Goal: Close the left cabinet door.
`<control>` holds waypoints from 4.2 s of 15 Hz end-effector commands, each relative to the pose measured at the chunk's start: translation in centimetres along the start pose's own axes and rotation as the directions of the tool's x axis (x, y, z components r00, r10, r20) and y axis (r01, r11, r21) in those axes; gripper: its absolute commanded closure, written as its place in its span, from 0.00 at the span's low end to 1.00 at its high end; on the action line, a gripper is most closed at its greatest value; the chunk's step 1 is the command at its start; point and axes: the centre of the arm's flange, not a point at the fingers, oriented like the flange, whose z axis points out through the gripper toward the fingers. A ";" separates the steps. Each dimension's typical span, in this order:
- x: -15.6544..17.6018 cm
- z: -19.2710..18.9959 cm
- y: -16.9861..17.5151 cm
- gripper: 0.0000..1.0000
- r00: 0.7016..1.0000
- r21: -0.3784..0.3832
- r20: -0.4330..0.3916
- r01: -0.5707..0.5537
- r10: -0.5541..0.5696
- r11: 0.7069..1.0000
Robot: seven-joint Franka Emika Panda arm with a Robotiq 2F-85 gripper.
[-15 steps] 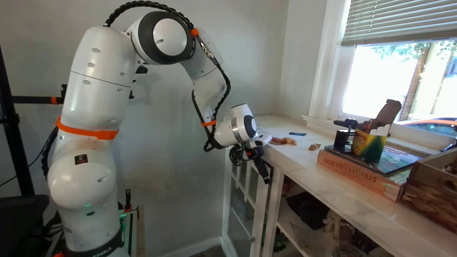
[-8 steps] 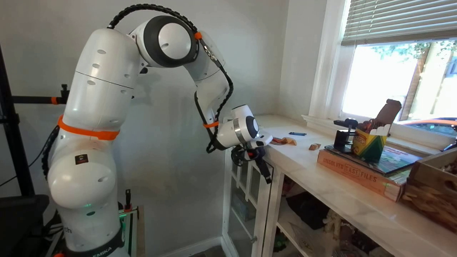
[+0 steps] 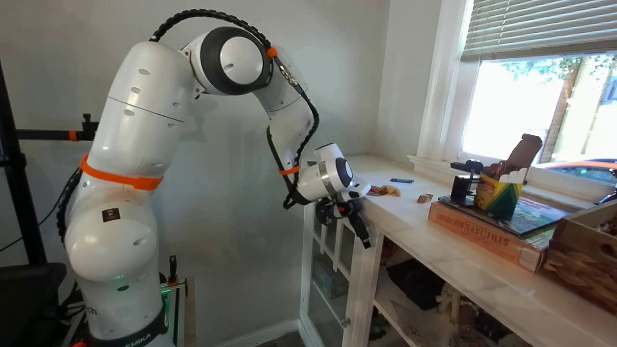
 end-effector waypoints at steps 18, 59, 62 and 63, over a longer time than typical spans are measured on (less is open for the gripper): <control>0.5 1.1 -0.3 0.00 0.998 -0.018 -0.055 -0.031 0.030 0.999; -1.8 -17.6 1.6 0.00 0.874 0.307 0.349 0.235 -0.339 0.922; -1.5 -17.8 1.5 0.00 0.876 0.297 0.345 0.239 -0.337 0.924; -1.4 -17.7 1.5 0.00 0.881 0.288 0.338 0.238 -0.331 0.928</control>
